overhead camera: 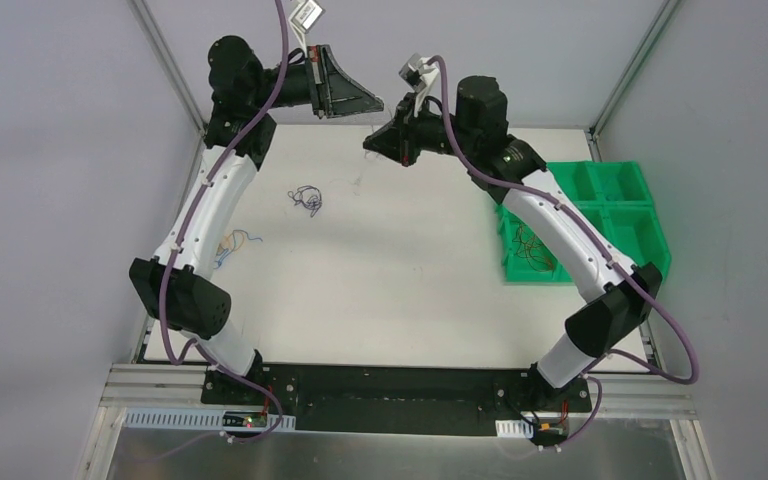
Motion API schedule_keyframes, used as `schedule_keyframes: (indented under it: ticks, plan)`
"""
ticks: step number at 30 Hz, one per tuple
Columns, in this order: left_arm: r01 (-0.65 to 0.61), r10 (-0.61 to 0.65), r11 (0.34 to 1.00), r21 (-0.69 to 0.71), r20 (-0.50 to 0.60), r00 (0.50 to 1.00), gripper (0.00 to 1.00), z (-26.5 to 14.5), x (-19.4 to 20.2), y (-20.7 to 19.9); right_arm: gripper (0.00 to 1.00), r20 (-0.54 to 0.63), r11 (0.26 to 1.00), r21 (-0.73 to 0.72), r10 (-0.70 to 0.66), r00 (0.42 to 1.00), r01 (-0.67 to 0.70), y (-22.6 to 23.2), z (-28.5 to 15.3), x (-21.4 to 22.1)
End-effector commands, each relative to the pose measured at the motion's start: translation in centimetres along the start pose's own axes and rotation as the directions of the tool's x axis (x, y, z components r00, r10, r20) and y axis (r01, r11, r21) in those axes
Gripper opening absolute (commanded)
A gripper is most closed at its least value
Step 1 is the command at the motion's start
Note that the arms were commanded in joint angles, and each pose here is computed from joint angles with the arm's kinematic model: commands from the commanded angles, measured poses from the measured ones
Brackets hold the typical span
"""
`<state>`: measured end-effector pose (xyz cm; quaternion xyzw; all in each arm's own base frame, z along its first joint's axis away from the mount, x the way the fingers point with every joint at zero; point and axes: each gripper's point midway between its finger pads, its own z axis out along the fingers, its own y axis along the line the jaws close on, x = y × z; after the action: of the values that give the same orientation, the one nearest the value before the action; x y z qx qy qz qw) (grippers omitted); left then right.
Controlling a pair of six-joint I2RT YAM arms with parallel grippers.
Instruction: Untangle the cables
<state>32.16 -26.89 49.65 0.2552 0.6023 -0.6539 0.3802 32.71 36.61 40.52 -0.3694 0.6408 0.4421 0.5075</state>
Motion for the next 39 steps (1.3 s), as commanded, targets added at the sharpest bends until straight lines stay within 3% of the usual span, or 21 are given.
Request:
schedule_keyframes:
  ticks: [1, 2, 5, 6, 8, 11, 14, 18, 23, 30, 32, 36, 39]
  plan:
    - [-0.170, 0.168, 0.985, 0.033, 0.063, 0.984, 0.00, -0.3, -3.2, -3.8, 0.00, 0.066, 0.999, -0.008, -0.043, 0.997, 0.044, 2.5, -3.0, -2.9]
    - [-0.179, 0.179, 0.984, -0.004, 0.080, 0.981, 0.07, -0.7, -3.7, -3.0, 0.00, 0.090, 0.999, -0.003, -0.040, 0.995, 0.041, 2.9, -3.6, -3.9]
    - [-0.155, 0.190, 0.966, -0.206, 0.160, 0.969, 0.48, -3.9, -5.1, 2.2, 0.00, 0.179, 0.999, 0.015, -0.033, 0.983, 0.031, 4.3, -5.7, -7.9]
    - [-0.142, 0.202, 0.942, -0.305, 0.176, 0.963, 0.53, -5.7, -5.1, 5.0, 0.00, 0.201, 0.999, 0.025, -0.032, 0.979, 0.028, 4.5, -6.4, -8.9]
    - [-0.152, 0.253, 0.835, -0.529, 0.123, 0.960, 0.57, -9.9, -3.5, 11.1, 0.00, 0.231, 0.999, 0.041, -0.025, 0.973, 0.016, 4.8, -7.6, -10.1]
    - [-0.245, 0.243, 0.673, -0.698, -0.104, 0.964, 0.60, -14.6, 2.5, 18.6, 0.00, 0.216, 0.998, 0.063, -0.022, 0.976, 0.009, 4.7, -8.5, -9.5]
    - [-0.185, 0.060, 0.651, -0.736, -0.193, 0.979, 0.62, -16.5, 9.1, 22.9, 0.00, 0.192, 0.995, 0.095, -0.007, 0.981, -0.012, 4.1, -8.9, -8.0]
    - [-0.083, -0.141, 0.662, -0.745, -0.233, 0.962, 0.77, -16.3, 17.0, 26.2, 0.00, 0.182, 0.992, 0.120, 0.003, 0.983, -0.025, 3.8, -9.3, -7.2]
    - [-0.041, -0.285, 0.694, -0.719, -0.326, 0.901, 0.78, -13.6, 24.4, 27.5, 0.00, 0.186, 0.988, 0.150, -0.002, 0.982, -0.026, 3.4, -9.9, -7.7]
    - [0.066, -0.422, 0.758, -0.648, -0.410, 0.809, 0.76, -8.3, 31.5, 25.5, 0.00, 0.192, 0.982, 0.187, -0.024, 0.981, -0.013, 3.4, -10.8, -8.2]
    - [0.078, -0.448, 0.748, -0.660, -0.415, 0.792, 0.75, -7.6, 32.8, 25.5, 0.00, 0.203, 0.981, 0.196, -0.030, 0.979, -0.010, 3.5, -11.2, -8.5]
    - [0.070, -0.528, 0.667, -0.742, -0.403, 0.748, 0.68, -7.5, 36.2, 27.0, 0.00, 0.229, 0.976, 0.219, -0.058, 0.972, 0.007, 3.7, -11.9, -9.7]
    - [-0.014, -0.543, 0.617, -0.787, -0.438, 0.717, 0.62, -7.7, 38.9, 27.5, 0.00, 0.246, 0.957, 0.284, -0.137, 0.960, 0.064, 3.4, -13.2, -11.2]
